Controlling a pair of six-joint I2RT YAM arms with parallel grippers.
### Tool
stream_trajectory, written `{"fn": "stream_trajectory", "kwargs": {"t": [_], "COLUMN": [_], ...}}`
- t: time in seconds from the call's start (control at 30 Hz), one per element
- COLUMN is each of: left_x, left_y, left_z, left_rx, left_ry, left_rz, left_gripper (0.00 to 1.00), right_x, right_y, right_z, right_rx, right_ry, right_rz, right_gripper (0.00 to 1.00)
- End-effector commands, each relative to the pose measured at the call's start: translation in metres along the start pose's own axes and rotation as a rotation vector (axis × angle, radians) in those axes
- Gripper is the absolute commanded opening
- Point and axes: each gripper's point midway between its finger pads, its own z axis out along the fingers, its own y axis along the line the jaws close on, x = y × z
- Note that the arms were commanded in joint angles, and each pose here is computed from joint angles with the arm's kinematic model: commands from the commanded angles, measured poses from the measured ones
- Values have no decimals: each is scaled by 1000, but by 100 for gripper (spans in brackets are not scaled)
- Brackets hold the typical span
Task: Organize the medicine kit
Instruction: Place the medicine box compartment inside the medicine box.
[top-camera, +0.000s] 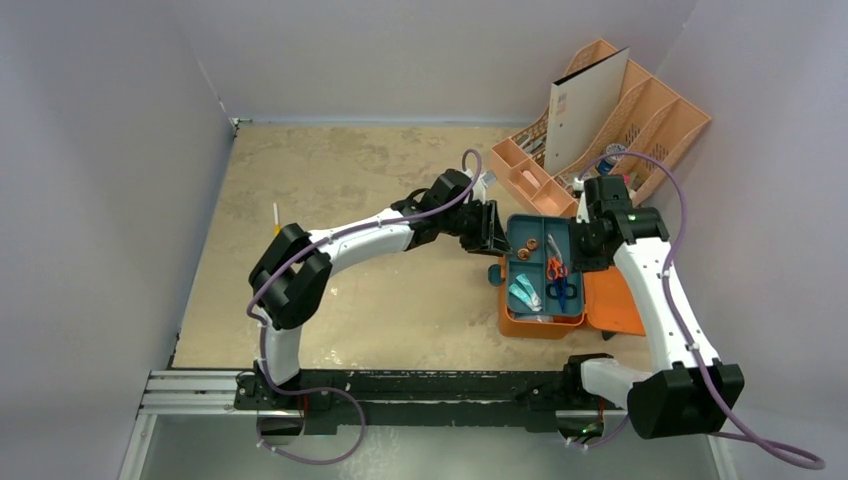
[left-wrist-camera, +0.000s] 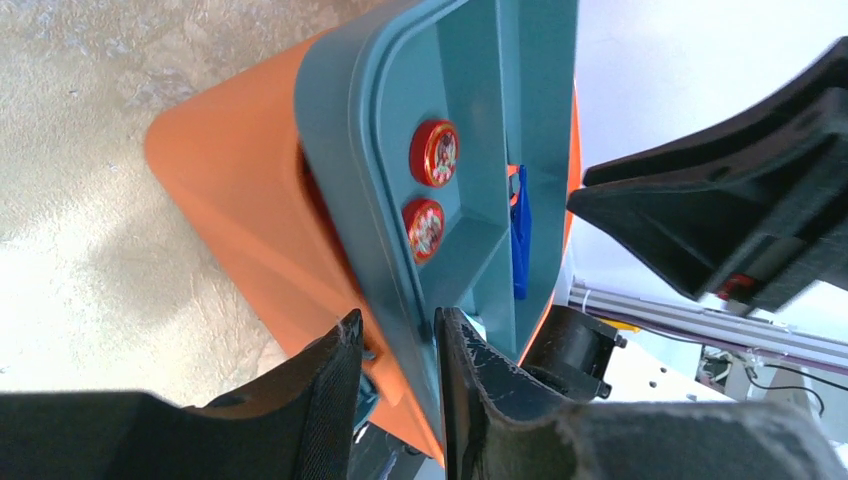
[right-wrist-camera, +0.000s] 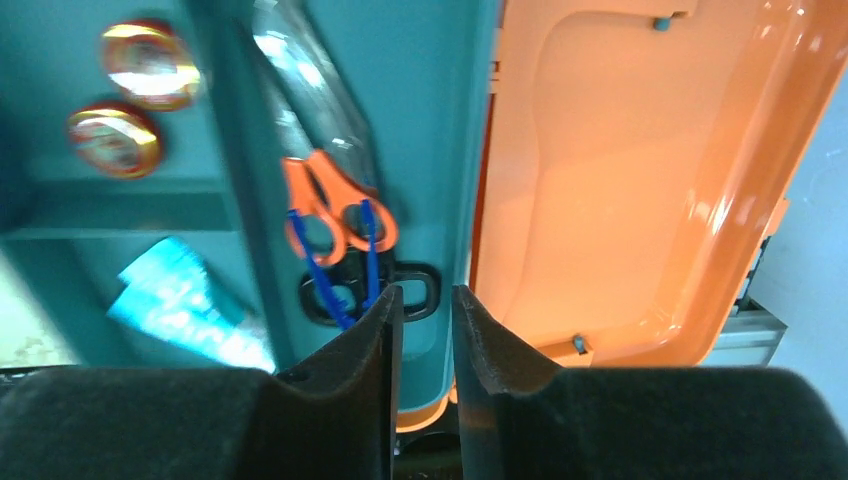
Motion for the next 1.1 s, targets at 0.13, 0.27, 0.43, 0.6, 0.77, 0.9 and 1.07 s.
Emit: {"fn": "stream_trajectory", "kwargs": {"t": [0.13,0.27,0.43,0.6,0.77,0.9,1.07], "left_x": [-3,2,2,-1,-11,-18,-26], "left_y": [-6,-8,-15,-23,-20,5,42], "left_z": [-5,-8,-17,-32,-53,-75,-118], "left_rx": [-30,-25,-17,-22,-67,-96,-138], "left_ry": [8,20,7,-12,-55,-55,-44], "left_rz": [26,13,23,56,103,84,96], "left_gripper": [32,38,44,49,55,64,77], "right_x": [-40,-44,-45,-47,-53,-60,-66], "right_y": [35,57,51,53,52,54,57], "right_z": [-50,-52,-36,-25,-24,-21,-15], "right_rx": [-207,-329,-283,-284,-259,-243,-202], "right_ry": [-172,-194,-210,-199,-232,-260,-263], "right_rz": [105,161,176,183,189,168,125], "right_gripper": [32,35,35,33,32,32,32]}}
